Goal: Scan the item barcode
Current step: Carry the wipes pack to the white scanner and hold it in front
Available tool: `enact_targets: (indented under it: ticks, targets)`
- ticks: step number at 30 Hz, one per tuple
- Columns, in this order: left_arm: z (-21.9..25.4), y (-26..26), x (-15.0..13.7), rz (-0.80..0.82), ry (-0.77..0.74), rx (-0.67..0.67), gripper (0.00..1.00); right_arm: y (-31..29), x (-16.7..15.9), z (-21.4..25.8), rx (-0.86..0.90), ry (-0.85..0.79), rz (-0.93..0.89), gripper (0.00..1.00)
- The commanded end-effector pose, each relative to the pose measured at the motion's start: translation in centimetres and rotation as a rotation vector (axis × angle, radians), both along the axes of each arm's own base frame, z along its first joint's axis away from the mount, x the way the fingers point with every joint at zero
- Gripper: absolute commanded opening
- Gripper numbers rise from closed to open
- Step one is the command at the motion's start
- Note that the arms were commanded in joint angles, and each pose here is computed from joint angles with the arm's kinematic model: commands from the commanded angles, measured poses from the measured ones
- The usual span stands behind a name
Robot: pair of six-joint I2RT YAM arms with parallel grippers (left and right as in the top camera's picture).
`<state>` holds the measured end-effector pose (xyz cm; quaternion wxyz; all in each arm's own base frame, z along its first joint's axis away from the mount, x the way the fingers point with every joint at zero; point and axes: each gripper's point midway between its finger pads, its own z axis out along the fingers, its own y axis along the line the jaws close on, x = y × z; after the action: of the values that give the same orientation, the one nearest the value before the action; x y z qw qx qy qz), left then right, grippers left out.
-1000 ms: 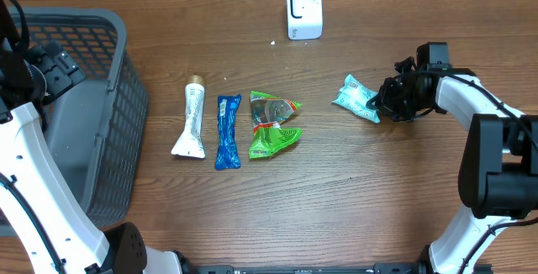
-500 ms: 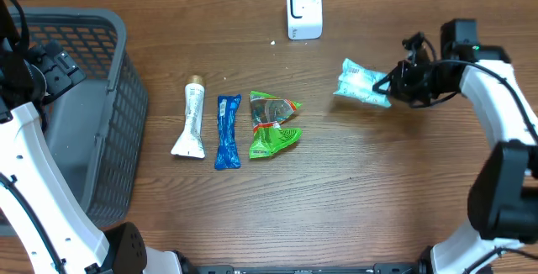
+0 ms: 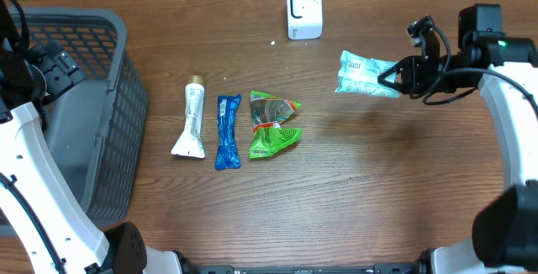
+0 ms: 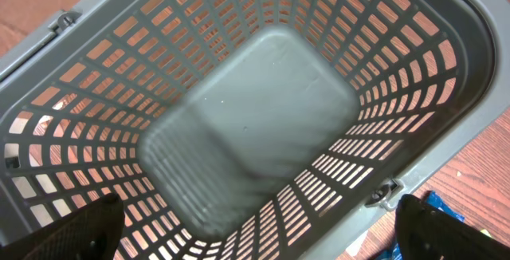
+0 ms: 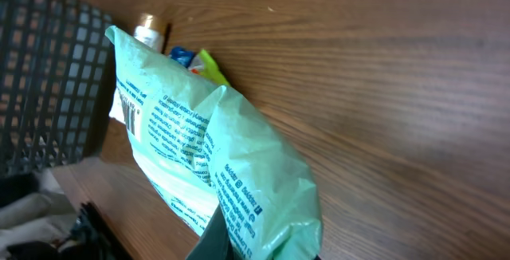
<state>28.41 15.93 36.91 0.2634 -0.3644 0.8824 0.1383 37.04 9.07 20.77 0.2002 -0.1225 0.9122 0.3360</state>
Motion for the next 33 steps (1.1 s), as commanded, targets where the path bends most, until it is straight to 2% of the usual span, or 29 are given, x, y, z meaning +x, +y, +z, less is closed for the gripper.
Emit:
enact_targets:
  ticks: [1, 8, 12, 16, 22, 24, 28, 33]
  targets:
    - [-0.2, 0.3, 0.0, 0.006, 0.015, 0.009, 1.00, 2.0, -0.9, 4.6, -0.012, -0.200, 0.124, 0.04]
    - [-0.2, 0.3, 0.0, 0.006, 0.016, 0.009, 1.00, 4.2, -1.2, 4.9, -0.086, -0.258, 0.180, 0.04]
    - [-0.2, 0.3, 0.0, 0.006, 0.016, 0.009, 1.00, 3.8, 1.3, 4.6, -0.169, -0.202, -0.056, 0.04]
    - [-0.2, 0.3, 0.0, 0.006, 0.016, 0.009, 1.00, 3.4, 2.9, 5.6, -0.282, -0.245, -0.194, 0.04]
    - [-0.2, 0.3, 0.0, 0.006, 0.016, 0.009, 1.00, 3.1, 5.4, 10.5, -0.465, -0.433, -0.313, 0.04]
    - [-0.2, 0.3, 0.0, 0.006, 0.016, 0.009, 0.99, 3.0, 7.6, 12.7, -0.553, -0.543, -0.367, 0.04]
    - [-0.2, 0.3, 0.0, 0.006, 0.016, 0.009, 1.00, 3.6, 11.6, 13.6, -0.701, -0.718, -0.376, 0.04]
    - [-0.2, 0.3, 0.0, 0.006, 0.016, 0.009, 1.00, 5.5, 16.2, 12.3, -0.915, -0.890, -0.266, 0.04]
